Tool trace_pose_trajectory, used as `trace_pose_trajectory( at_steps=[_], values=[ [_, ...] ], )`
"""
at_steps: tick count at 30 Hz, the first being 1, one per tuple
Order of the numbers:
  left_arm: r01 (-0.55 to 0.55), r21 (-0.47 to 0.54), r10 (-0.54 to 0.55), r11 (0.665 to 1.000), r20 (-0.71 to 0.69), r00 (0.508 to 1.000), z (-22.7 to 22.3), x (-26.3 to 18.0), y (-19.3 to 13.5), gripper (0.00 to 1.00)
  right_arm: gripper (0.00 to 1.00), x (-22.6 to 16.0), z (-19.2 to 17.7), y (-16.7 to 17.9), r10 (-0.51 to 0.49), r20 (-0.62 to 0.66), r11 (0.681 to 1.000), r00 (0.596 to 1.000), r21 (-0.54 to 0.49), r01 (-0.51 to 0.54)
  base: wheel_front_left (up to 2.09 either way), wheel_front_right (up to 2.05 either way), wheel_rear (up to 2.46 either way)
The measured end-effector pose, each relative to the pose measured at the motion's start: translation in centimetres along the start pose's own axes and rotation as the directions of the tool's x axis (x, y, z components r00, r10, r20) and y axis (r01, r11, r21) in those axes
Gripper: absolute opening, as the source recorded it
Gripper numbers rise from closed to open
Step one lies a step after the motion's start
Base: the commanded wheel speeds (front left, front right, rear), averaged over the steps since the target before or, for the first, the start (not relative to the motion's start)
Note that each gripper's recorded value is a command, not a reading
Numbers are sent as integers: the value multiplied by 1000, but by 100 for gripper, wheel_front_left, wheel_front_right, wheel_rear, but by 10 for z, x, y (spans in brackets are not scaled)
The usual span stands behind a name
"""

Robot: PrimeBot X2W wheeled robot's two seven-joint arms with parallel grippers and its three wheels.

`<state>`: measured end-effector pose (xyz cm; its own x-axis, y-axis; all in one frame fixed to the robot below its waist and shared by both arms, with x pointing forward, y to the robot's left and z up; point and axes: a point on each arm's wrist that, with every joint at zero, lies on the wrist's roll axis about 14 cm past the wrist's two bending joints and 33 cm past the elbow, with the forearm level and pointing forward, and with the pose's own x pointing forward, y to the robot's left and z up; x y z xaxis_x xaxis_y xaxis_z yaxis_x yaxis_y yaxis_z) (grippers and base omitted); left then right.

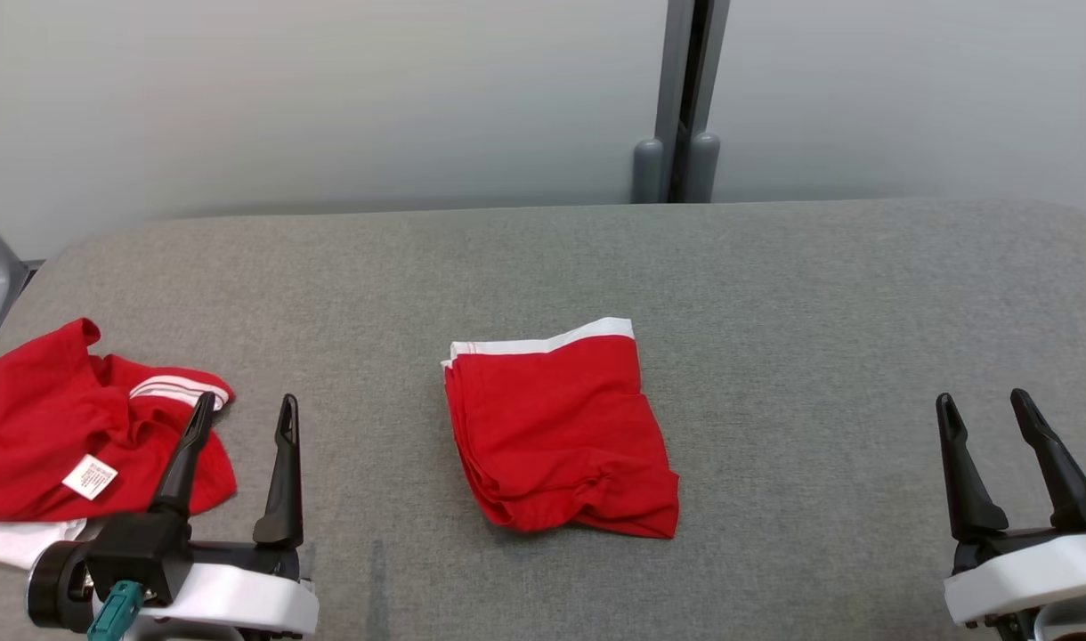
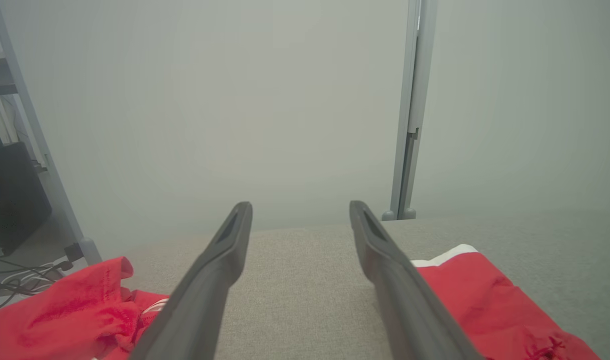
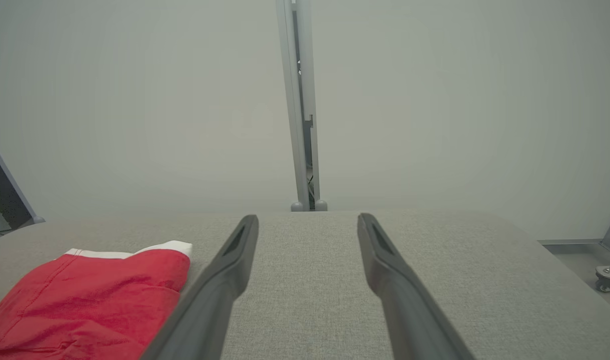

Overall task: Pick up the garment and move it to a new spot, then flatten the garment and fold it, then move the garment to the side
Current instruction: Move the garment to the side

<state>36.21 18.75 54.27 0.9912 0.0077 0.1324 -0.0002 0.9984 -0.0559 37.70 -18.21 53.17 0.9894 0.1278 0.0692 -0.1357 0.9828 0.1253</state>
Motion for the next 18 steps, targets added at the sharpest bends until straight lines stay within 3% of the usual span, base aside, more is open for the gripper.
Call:
trace_pose_trajectory(
  at_steps=[5, 10, 18],
  values=[
    [-13, -1, 13, 1000, 16, 1000, 5, 3, 4, 100, 100, 12, -5, 7, 37, -24, 999, 999, 1, -37, 0, 0, 0],
    [-40, -5, 40, 999, 36, 999, 10, 5, 11, 100, 100, 36, -32, 31, 140, -128, 990, 982, 16, -139, 0, 0, 0],
    [-88, -12, 89, 996, 45, 995, 10, 11, 27, 100, 100, 65, -102, 90, 340, -343, 940, 876, 89, -330, 0, 0, 0]
  ],
)
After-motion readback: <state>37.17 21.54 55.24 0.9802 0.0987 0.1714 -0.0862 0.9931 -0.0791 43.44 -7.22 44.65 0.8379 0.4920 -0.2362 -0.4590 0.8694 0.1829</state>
